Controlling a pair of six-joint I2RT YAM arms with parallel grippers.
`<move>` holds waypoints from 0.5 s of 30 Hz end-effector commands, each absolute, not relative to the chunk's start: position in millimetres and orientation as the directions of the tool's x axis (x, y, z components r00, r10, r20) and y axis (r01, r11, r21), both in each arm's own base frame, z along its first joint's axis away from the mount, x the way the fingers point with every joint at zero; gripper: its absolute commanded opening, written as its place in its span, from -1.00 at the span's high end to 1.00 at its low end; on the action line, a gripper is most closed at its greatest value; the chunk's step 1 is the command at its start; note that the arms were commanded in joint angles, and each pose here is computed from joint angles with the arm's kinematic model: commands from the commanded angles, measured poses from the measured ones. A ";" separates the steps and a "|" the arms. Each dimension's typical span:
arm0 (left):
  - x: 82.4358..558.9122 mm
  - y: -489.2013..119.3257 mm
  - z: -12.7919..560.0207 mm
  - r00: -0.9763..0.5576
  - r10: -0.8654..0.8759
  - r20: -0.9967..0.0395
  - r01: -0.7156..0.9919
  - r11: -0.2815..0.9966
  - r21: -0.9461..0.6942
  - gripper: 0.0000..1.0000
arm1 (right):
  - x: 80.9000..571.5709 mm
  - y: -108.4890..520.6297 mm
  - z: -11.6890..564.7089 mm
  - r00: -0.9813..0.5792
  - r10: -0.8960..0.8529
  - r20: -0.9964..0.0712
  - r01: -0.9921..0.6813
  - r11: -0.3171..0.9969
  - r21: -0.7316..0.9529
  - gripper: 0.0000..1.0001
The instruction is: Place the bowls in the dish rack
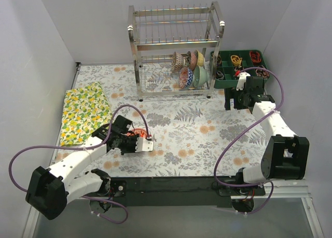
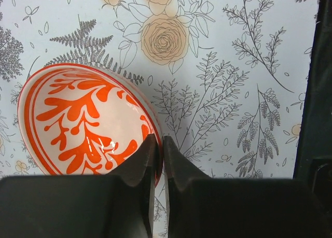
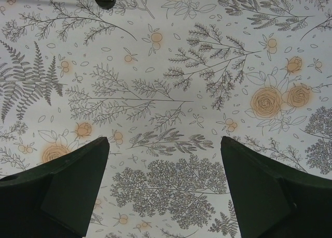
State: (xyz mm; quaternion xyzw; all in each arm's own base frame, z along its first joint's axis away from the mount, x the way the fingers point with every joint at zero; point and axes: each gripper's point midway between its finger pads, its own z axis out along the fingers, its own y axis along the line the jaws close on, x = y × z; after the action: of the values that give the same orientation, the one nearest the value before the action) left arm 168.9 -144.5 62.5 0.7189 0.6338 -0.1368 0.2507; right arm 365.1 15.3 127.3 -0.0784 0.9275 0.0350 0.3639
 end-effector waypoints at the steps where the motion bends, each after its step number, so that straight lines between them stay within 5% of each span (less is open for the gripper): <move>1: 173.6 -142.5 78.7 0.144 0.848 -0.510 0.977 -0.039 0.209 1.00 | 381.3 20.0 149.6 -0.670 -0.105 -0.735 -0.175 0.984 0.019 -0.94; 15: 287.7 -244.1 204.7 0.200 0.630 -0.750 0.927 0.126 0.353 1.00 | 370.0 20.4 151.7 -0.672 -0.097 -0.734 -0.170 0.985 0.025 -0.92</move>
State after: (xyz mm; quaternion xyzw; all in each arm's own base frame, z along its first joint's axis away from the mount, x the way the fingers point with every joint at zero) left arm 241.8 -197.5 157.4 0.6746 0.6370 -0.1385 0.3464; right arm 365.2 17.7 131.8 -0.0727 0.9254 0.0425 0.3695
